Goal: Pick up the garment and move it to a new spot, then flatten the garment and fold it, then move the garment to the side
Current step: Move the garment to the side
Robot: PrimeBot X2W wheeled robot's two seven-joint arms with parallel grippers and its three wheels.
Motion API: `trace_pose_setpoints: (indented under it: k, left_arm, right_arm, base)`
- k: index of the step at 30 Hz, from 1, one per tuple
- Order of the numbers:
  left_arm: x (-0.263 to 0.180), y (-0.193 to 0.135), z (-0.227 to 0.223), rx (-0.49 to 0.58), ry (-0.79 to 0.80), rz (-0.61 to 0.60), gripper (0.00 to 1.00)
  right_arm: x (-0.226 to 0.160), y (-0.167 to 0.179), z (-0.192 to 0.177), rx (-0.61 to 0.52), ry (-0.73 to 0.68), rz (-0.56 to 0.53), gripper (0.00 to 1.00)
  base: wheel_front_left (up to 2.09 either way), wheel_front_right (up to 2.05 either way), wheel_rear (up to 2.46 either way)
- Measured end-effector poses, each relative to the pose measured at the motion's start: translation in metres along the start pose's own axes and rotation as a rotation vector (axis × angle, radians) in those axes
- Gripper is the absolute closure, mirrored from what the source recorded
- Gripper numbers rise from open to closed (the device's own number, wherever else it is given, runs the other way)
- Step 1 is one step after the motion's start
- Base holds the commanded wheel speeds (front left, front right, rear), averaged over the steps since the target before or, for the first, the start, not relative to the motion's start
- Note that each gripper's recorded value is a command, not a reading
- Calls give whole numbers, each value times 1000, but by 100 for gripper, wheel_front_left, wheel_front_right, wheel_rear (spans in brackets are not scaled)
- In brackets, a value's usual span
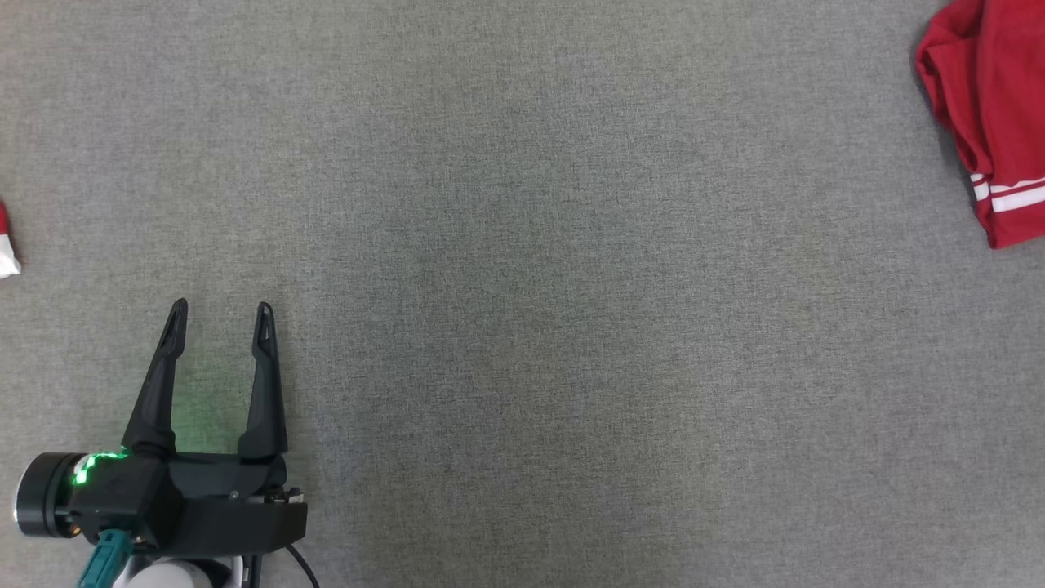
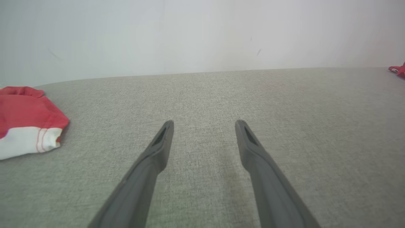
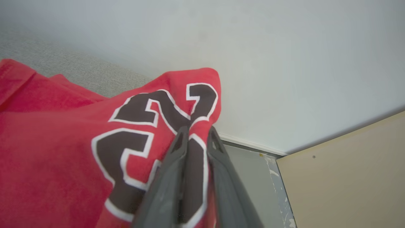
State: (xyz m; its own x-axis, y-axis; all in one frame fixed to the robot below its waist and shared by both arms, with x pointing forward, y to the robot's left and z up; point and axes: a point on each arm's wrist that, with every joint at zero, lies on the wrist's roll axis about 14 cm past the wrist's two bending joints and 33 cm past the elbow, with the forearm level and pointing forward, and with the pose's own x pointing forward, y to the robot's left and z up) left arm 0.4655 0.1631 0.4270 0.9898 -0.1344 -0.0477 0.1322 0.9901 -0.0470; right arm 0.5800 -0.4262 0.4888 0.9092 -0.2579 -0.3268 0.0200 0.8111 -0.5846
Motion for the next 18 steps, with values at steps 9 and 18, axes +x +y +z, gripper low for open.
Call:
trace_pose_setpoints:
  k: [9, 18]
  left_arm:
    - [-7, 2, 6, -7, -6, 16, 0]
    - [-30, 3, 13, -29, 3, 40, 0]
  right_arm:
    - [-7, -7, 26, -1, -82, -17, 0]
    - [-36, 48, 81, 124, -311, 94, 0]
  base:
    - [0, 0, 0]
    - [0, 0, 0]
